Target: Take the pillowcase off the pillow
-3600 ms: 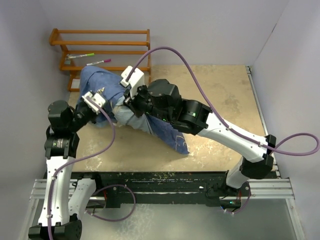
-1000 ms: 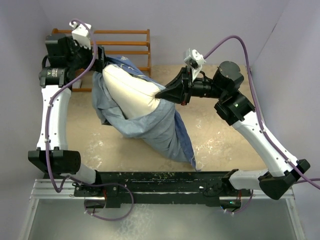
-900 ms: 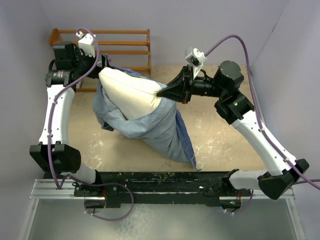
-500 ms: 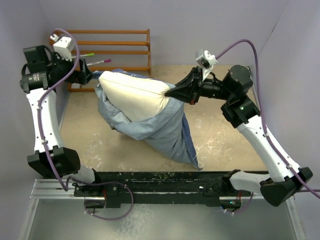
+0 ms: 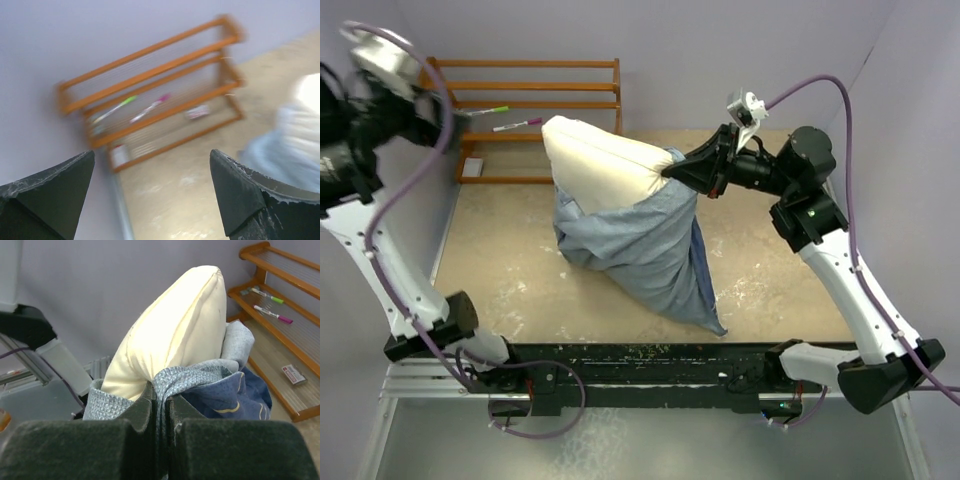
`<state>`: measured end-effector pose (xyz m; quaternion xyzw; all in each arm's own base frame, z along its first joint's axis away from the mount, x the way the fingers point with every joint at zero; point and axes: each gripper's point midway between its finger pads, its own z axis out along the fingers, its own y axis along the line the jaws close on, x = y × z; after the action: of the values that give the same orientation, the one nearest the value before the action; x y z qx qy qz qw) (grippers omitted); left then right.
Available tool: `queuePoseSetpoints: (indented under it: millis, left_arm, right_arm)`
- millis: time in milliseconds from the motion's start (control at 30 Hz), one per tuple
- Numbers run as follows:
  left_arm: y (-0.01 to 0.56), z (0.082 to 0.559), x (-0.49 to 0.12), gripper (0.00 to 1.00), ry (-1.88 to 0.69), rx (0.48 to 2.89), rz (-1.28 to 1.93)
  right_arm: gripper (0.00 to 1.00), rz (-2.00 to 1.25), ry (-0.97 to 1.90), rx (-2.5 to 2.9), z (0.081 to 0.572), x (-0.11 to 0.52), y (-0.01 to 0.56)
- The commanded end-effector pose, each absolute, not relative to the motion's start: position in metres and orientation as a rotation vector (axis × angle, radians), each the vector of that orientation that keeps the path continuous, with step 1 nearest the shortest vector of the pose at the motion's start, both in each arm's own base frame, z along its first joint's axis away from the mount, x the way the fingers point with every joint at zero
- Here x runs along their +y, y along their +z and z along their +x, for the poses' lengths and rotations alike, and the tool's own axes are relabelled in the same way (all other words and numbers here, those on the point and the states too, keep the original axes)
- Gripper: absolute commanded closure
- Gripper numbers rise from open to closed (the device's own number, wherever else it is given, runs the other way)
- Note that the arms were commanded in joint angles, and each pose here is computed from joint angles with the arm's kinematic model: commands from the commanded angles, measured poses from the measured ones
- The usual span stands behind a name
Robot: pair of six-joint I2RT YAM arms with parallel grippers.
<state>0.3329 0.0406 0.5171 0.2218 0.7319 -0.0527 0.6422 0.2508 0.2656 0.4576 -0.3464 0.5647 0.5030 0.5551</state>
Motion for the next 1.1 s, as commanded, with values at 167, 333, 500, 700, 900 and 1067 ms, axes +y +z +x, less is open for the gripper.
queuePoseSetpoints:
  millis: [167, 333, 500, 700, 900, 1067]
  left_arm:
    - [0.540, 0.228, -0.128, 0.01, -0.638, 1.302, 1.032]
    - [0.481, 0.262, -0.137, 0.01, -0.623, 1.557, 1.014]
    - [0.450, 0.288, -0.146, 0.01, -0.630, 1.667, 0.952]
    - [0.461, 0.241, -0.174, 0.01, -0.650, 1.441, 1.242]
    - [0.423, 0.224, -0.183, 0.01, -0.725, 1.527, 1.409]
    - [0.390, 0.201, -0.189, 0.01, -0.738, 1.577, 1.525]
  right_arm:
    - [1.00, -0.958, 1.222, 1.274, 0.234, 0.316, 0.479]
    - [1.00, -0.967, 1.252, 1.248, 0.231, 0.340, 0.488]
    - [1.00, -0.934, 1.237, 1.318, 0.247, 0.346, 0.472]
    - [1.00, -1.010, 1.270, 1.331, 0.239, 0.350, 0.460]
    - [1.00, -1.073, 1.276, 1.339, 0.233, 0.360, 0.459]
    - [1.00, -1.074, 1.272, 1.324, 0.232, 0.361, 0.466]
